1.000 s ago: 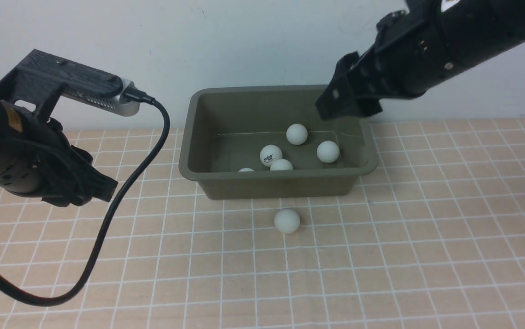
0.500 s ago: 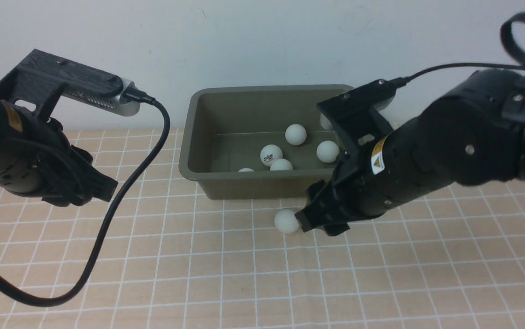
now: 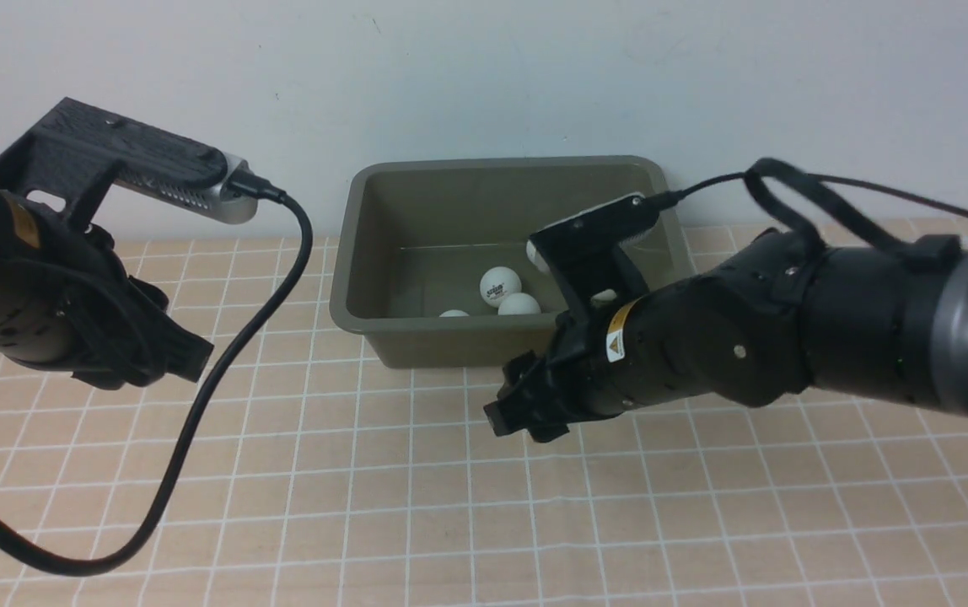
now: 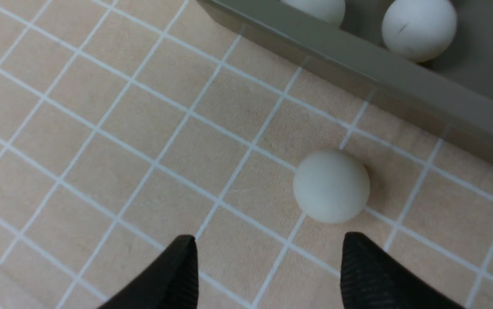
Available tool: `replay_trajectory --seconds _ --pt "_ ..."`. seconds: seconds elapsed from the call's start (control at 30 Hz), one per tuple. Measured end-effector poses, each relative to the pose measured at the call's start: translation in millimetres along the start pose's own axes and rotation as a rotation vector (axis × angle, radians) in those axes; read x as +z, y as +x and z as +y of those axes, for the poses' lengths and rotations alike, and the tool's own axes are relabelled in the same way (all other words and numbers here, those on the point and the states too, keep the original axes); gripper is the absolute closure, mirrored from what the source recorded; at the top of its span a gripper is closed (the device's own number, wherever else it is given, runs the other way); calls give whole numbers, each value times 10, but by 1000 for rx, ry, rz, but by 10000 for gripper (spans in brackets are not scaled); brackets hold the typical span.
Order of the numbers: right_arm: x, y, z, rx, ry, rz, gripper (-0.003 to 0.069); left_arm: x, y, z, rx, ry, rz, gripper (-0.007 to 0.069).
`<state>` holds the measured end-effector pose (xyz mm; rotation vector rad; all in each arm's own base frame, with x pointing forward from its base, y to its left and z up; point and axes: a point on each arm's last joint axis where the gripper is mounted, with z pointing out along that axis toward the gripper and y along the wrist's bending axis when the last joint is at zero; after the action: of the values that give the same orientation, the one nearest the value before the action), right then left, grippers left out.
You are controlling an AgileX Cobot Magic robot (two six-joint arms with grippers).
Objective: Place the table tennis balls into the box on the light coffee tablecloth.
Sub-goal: 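Reach for and grasp a ping pong ball on the table beside the basket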
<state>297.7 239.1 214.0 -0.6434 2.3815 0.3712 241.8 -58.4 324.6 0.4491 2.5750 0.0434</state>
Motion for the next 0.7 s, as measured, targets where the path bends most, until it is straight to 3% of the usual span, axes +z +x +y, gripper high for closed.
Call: replay_trajectory --seconds 0.2,0.7 --pt "158 35 -16 -3 3 -2 154 0 9 0 9 1 10 453" --pt "421 73 -239 11 41 -21 146 0 24 -1 23 2 27 453"
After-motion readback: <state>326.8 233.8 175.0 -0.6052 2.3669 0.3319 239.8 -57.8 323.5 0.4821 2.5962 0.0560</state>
